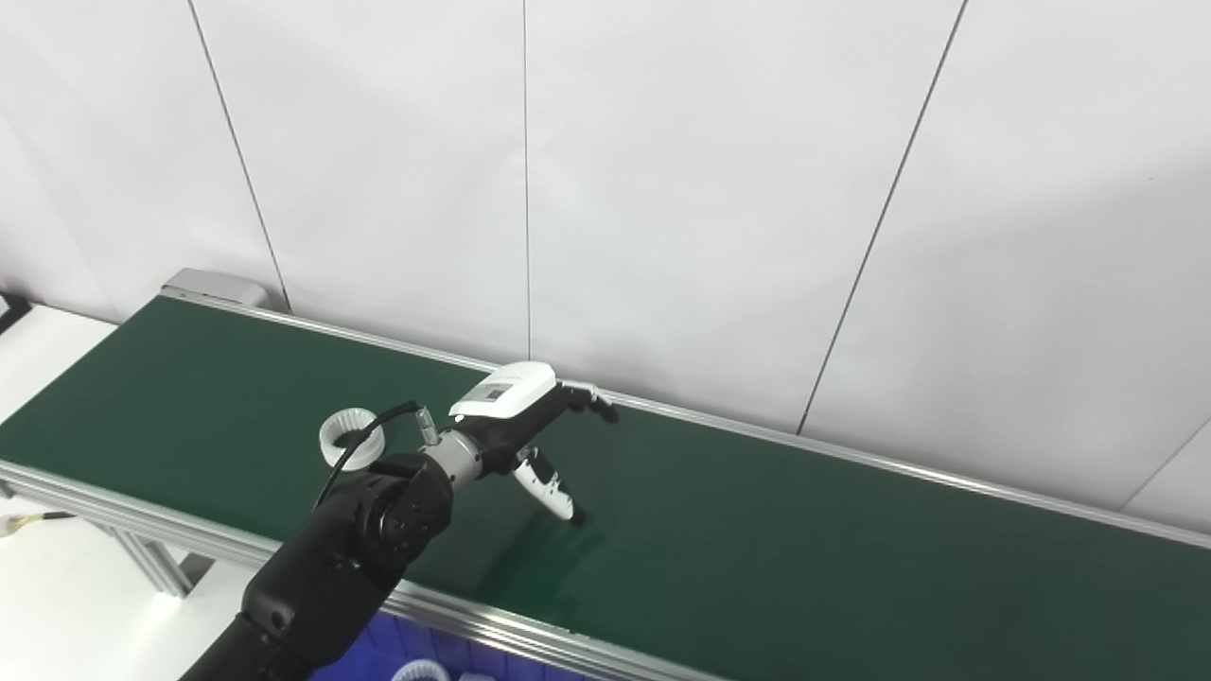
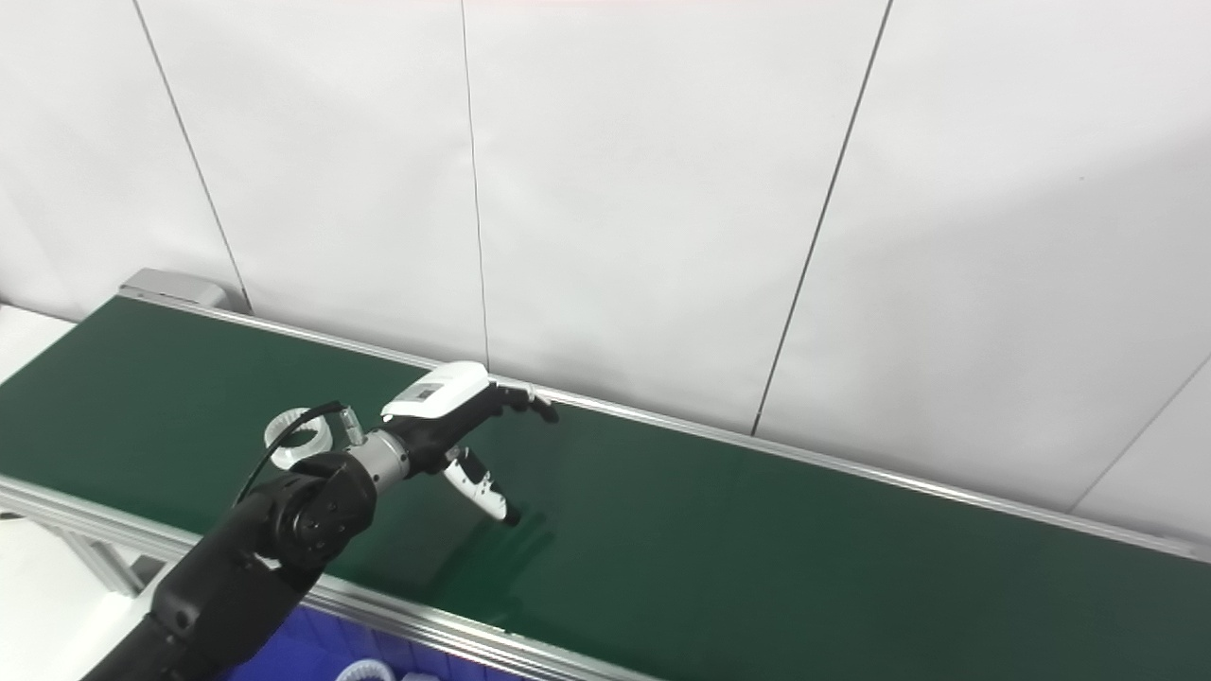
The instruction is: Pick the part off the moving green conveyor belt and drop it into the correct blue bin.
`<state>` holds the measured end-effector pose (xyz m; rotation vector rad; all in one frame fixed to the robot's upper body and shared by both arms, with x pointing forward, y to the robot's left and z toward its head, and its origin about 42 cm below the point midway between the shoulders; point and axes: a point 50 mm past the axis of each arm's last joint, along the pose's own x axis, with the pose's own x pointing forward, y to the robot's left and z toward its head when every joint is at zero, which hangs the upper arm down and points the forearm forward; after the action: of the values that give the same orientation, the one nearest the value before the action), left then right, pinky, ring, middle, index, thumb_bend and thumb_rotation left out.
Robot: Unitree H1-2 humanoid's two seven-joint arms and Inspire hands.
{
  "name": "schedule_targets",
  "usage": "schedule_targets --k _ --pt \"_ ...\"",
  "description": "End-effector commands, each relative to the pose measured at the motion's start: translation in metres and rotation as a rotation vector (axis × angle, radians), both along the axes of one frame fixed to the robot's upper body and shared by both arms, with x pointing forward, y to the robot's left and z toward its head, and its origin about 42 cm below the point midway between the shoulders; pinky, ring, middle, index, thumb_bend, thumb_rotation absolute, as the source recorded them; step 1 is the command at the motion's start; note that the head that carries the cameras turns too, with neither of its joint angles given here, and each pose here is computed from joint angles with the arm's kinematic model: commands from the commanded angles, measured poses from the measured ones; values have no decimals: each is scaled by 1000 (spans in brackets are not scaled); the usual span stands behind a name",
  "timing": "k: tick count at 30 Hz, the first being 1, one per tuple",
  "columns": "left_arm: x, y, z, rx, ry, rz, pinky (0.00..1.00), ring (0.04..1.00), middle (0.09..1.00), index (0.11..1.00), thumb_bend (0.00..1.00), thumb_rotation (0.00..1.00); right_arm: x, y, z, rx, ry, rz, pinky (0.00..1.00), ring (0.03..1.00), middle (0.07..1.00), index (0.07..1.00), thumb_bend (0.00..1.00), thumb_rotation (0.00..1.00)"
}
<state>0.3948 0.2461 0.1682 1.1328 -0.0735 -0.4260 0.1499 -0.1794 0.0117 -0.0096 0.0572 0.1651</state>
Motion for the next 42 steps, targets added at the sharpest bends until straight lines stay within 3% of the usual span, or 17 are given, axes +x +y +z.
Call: schedule_targets --k 1,14,26,42 --pt "15 6 25 34 -55 1 732 796 814 740 910 1 5 5 13 22 -87 2 794 860 899 968 153 970" --pt "28 21 13 172 18 34 721 798 853 773 903 0 5 8 13 26 -89 6 793 859 900 969 193 956" --pt "36 33 14 244 26 31 738 817 845 762 914 0 6 8 12 13 -88 8 788 855 895 964 242 957" --pt "34 40 10 265 25 34 817 851 849 764 895 0 4 10 14 14 -92 4 769 848 894 962 231 942"
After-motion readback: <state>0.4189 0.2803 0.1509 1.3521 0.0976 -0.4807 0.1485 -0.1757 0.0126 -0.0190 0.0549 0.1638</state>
